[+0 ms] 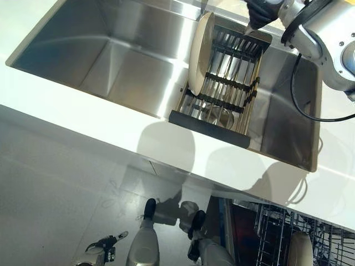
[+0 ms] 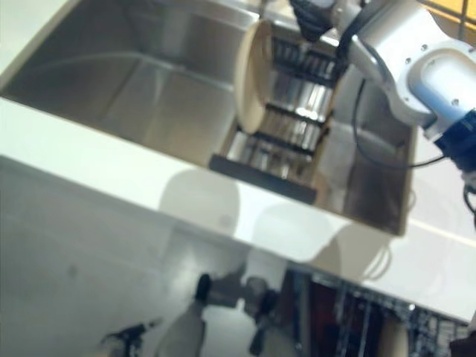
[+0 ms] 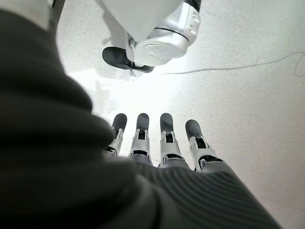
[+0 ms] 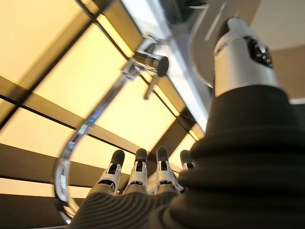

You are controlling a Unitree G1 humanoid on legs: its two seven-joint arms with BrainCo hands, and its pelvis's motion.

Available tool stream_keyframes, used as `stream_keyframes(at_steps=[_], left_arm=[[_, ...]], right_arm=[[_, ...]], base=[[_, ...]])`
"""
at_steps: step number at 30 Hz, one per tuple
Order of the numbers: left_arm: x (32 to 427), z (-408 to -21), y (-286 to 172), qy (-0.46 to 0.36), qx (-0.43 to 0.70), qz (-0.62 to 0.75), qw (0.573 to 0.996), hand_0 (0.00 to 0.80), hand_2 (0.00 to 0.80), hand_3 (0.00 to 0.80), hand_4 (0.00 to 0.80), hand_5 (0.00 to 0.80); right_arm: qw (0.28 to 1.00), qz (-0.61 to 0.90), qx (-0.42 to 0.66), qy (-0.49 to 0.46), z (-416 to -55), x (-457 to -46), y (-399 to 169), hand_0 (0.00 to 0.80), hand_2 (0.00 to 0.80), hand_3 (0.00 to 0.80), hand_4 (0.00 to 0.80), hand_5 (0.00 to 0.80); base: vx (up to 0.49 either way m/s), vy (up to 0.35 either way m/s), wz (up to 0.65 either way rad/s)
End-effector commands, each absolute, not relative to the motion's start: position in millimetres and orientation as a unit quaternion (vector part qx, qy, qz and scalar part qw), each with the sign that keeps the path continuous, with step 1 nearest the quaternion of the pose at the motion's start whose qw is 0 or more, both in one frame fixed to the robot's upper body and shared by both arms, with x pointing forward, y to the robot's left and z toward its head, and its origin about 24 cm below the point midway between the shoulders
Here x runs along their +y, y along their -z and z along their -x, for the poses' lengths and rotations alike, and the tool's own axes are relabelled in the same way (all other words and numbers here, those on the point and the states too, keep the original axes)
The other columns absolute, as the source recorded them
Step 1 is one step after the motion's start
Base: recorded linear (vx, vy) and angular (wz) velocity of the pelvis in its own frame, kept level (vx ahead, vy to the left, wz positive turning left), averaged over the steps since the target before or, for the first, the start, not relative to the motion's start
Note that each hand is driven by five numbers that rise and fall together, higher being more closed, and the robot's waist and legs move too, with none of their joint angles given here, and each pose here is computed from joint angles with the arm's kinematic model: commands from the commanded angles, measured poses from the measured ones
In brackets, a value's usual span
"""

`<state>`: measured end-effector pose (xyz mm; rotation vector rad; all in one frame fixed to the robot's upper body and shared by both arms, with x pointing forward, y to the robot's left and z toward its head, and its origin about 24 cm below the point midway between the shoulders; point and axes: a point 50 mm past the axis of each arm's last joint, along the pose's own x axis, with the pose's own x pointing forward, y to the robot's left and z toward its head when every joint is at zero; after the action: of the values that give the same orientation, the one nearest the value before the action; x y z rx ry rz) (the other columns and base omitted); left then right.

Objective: Take plates into dishwasher

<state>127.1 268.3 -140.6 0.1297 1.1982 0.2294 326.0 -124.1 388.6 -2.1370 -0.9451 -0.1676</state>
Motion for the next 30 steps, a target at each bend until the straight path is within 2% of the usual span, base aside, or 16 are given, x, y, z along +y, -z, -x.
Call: stream_keyframes(at_steps=[1,12,30], left_arm=[[274,-121,141,-0.110,0.572,-0.072,0.810,0.000,0.000,0.000,0.000,0.000],[269,-120,144,-0.102,0.575,-0.074,0.808,0.000,0.000,0.000,0.000,0.000],[264,-119,145,-0.102,0.574,-0.061,0.810,0.000,0.000,0.000,0.000,0.000]], right_arm=[[0.398,0.832,-0.380,0.063,-324,-117,-394,0.000,0.000,0.000,0.000,0.000],[0.418,0.835,-0.357,0.012,-340,-107,-368,0.000,0.000,0.000,0.000,0.000],[0.411,0.849,-0.332,0.016,-349,-111,-364,0.000,0.000,0.000,0.000,0.000]], base=[[0.000,0.000,0.00],[0.000,0.000,0.00],[0.000,0.000,0.00]])
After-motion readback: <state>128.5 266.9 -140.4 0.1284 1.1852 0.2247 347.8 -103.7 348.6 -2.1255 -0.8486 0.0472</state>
